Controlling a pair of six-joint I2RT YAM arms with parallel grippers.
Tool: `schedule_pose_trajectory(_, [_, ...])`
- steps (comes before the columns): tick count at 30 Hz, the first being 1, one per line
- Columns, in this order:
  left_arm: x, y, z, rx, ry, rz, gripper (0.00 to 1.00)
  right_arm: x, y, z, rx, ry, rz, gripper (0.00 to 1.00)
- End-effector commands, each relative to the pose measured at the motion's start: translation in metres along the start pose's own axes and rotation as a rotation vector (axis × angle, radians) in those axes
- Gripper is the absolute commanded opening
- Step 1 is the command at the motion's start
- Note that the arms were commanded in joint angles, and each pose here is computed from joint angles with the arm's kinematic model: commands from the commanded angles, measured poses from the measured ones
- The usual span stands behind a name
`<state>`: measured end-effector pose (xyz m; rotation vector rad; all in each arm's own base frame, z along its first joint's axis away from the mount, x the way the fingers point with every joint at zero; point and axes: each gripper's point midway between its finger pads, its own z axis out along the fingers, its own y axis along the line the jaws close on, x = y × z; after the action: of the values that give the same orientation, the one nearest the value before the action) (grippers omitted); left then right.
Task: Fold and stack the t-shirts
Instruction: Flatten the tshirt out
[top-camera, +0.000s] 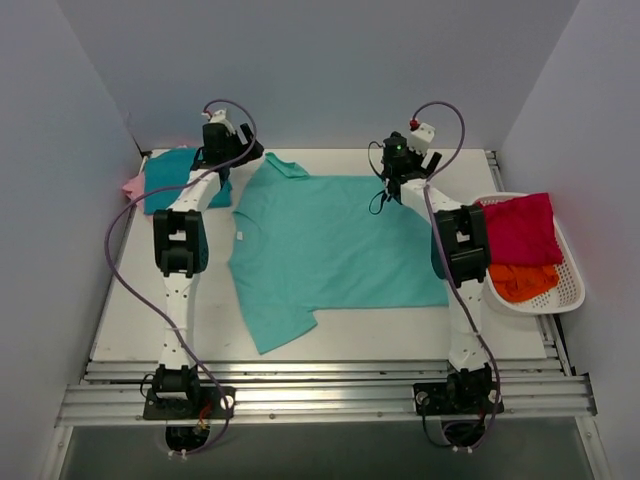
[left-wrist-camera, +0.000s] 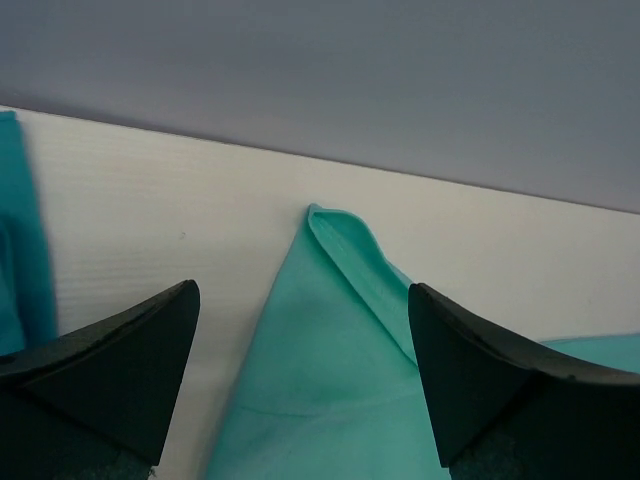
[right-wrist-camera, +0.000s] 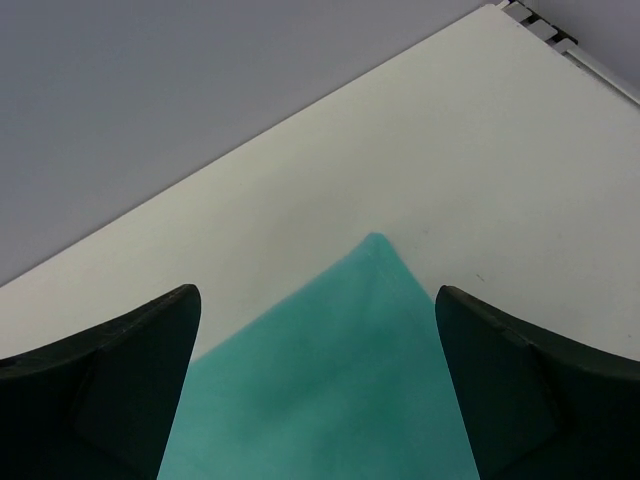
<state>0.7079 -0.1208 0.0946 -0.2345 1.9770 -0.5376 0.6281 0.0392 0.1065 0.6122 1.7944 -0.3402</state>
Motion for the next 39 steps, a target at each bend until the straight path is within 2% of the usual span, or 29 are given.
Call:
schedule_pose_trajectory(1, [-0.123,-0.050,-0.064,0.045,-0.286,0.035,0.94,-0.069,-0.008,-0.035,0.007,-0.112,0.095,1.00])
schedule_pose_trajectory(5, [-0.114,-0.060,-0.085,0.059,-0.251,0.037,0.94,-0.088,-0.020,-0.065,-0.036,-0.130,0.138,1.00])
schedule_pose_trajectory(8, [-0.079,-0.069,-0.088,0.083,-0.199,0.036,0.98,-0.080,-0.019,-0.079,-0.112,-0.104,0.163,0.99])
schedule_pose_trajectory(10, [-0.060,-0.081,-0.082,0.114,-0.182,0.043,0.88,-0.069,-0.023,-0.092,-0.146,-0.082,0.165,0.99])
schedule_pose_trajectory(11, [-0.050,-0.085,-0.078,0.125,-0.160,0.036,0.82,-0.070,-0.025,-0.098,-0.154,-0.083,0.176,0.98])
schedule_pose_trajectory(12, [-0.038,-0.087,-0.073,0.127,-0.122,0.029,0.59,-0.057,-0.028,-0.101,-0.163,-0.062,0.165,0.91])
schedule_pose_trajectory(13, [-0.016,-0.087,-0.060,0.132,-0.071,0.019,0.41,-0.055,-0.029,-0.104,-0.170,-0.055,0.164,0.88])
schedule_pose_trajectory(16, [0.005,-0.098,-0.045,0.161,-0.001,-0.009,0.03,-0.046,-0.036,-0.111,-0.171,-0.036,0.156,0.75])
schedule_pose_trajectory(18, [0.010,-0.111,-0.041,0.173,0.003,0.004,0.02,-0.049,-0.041,-0.116,-0.172,-0.041,0.164,0.70])
schedule_pose_trajectory(20, [0.023,-0.119,-0.038,0.170,0.026,0.026,0.02,-0.046,-0.046,-0.119,-0.169,-0.038,0.160,0.68])
schedule_pose_trajectory(23, [0.019,-0.130,-0.036,0.165,0.009,0.049,0.02,-0.045,-0.052,-0.121,-0.157,-0.039,0.154,0.68])
schedule_pose_trajectory(35, [0.045,-0.132,-0.017,0.105,0.062,0.066,0.02,-0.043,-0.061,-0.123,-0.144,-0.043,0.145,0.65])
schedule_pose_trajectory(39, [0.047,-0.119,-0.016,0.025,0.062,0.085,0.02,-0.042,-0.065,-0.121,-0.138,-0.043,0.149,0.65])
